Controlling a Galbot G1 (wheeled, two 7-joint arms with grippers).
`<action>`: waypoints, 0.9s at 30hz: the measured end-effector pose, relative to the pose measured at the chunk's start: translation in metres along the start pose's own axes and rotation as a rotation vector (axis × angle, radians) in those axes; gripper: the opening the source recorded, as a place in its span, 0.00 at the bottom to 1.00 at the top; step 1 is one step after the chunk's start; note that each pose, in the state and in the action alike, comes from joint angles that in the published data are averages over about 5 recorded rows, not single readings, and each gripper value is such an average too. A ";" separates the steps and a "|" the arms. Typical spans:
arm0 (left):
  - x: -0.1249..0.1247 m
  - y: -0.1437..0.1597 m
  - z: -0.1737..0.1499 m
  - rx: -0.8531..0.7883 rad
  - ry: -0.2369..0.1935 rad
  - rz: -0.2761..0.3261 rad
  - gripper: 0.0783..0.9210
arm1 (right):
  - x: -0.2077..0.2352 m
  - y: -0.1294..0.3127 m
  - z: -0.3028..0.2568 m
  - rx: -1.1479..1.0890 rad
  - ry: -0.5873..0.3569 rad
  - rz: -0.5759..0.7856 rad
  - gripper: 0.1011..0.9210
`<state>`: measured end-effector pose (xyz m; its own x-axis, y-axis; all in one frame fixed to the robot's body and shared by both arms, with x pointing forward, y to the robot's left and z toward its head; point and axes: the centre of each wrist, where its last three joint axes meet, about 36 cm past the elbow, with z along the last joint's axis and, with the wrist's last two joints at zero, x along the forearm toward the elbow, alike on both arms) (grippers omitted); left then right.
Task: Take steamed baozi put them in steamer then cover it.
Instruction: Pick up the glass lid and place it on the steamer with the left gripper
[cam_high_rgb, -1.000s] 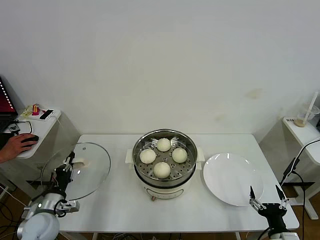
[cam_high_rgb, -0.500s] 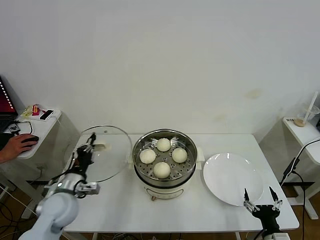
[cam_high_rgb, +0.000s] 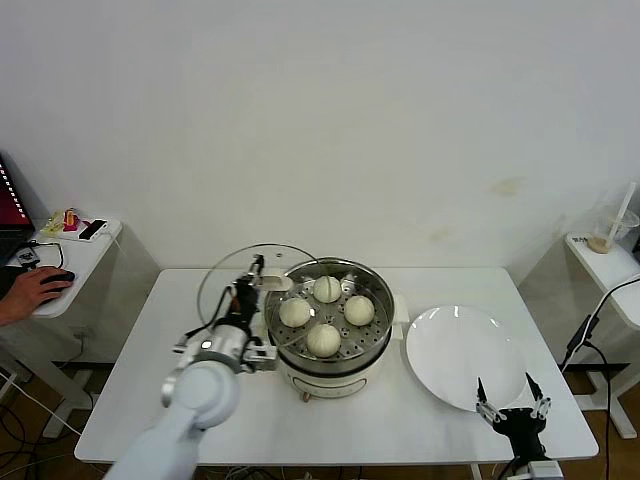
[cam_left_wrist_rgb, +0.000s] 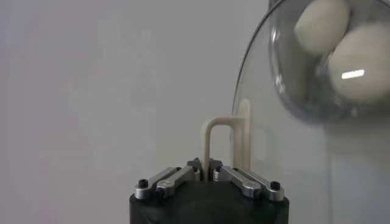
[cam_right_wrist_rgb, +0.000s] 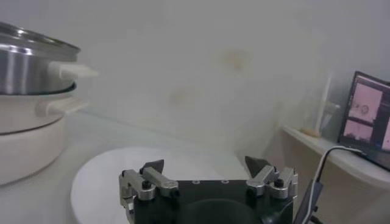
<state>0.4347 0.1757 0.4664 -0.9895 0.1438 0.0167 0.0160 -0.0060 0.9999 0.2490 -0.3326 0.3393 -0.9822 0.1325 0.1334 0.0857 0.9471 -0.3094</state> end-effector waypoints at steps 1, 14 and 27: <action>-0.001 0.000 -0.007 0.000 0.001 0.004 0.07 | -0.001 0.001 0.001 0.002 0.001 -0.003 0.88; -0.014 0.005 -0.080 0.024 0.006 0.026 0.07 | -0.005 0.014 0.008 0.013 0.019 -0.033 0.88; -0.022 -0.005 -0.118 0.028 0.014 0.045 0.07 | -0.003 0.019 0.012 0.012 0.023 -0.039 0.88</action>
<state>0.4397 0.0553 0.4611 -0.9896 0.1303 0.0615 0.0641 0.0158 0.9978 0.2519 -0.3181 0.3215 -0.9807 0.1022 0.1668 0.0452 0.9480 -0.3151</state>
